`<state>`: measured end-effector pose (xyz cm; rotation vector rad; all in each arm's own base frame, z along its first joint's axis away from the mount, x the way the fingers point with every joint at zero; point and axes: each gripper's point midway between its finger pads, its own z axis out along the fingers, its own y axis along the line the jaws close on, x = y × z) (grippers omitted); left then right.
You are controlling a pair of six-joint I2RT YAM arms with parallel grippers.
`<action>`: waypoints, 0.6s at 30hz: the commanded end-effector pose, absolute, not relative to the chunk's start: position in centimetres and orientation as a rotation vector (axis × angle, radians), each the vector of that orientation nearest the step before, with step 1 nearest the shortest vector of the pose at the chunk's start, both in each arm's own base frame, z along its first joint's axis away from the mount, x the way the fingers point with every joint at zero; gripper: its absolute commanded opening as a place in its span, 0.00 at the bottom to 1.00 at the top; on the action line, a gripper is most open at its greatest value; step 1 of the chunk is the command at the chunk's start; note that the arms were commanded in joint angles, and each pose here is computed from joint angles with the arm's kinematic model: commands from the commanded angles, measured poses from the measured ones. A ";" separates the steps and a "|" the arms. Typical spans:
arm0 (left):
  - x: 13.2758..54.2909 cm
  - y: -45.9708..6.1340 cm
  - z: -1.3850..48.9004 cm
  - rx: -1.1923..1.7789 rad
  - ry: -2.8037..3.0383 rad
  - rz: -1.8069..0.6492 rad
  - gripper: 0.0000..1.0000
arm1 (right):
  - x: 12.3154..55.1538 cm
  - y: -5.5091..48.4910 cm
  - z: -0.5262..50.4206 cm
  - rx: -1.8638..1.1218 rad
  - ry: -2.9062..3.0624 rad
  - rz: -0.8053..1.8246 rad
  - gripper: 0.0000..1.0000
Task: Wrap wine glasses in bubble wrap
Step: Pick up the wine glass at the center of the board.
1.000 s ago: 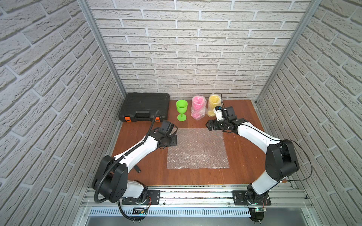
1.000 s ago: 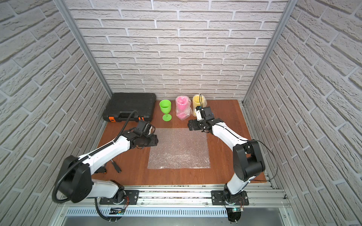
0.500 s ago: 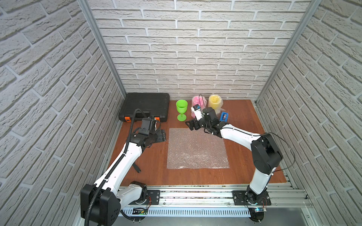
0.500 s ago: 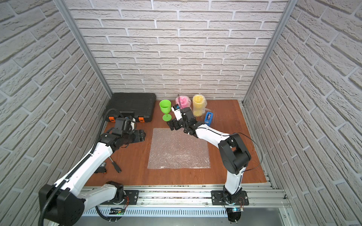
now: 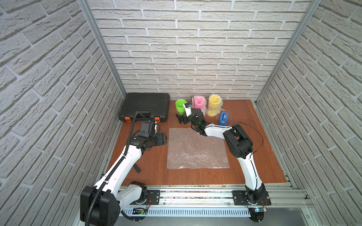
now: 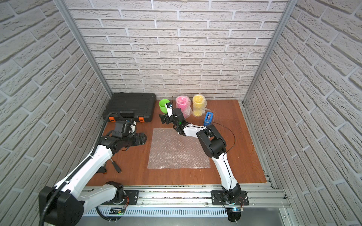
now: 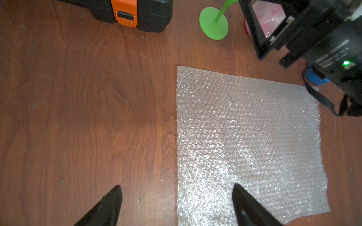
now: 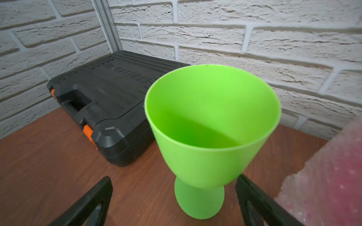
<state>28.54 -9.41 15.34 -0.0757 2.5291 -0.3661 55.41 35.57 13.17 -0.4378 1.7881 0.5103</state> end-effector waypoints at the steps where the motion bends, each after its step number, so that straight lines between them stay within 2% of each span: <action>1: 29.0 -9.5 15.0 -0.073 2.520 -0.377 0.87 | 57.0 35.7 16.6 -0.395 1.654 0.484 1.00; 8: 29.4 -9.6 14.6 -0.078 2.530 -0.385 0.87 | 59.4 36.0 14.6 -0.376 1.664 0.471 1.00; 18: 29.7 -10.0 14.0 -0.075 2.552 -0.403 0.87 | 62.4 37.2 14.3 -0.364 1.647 0.508 1.00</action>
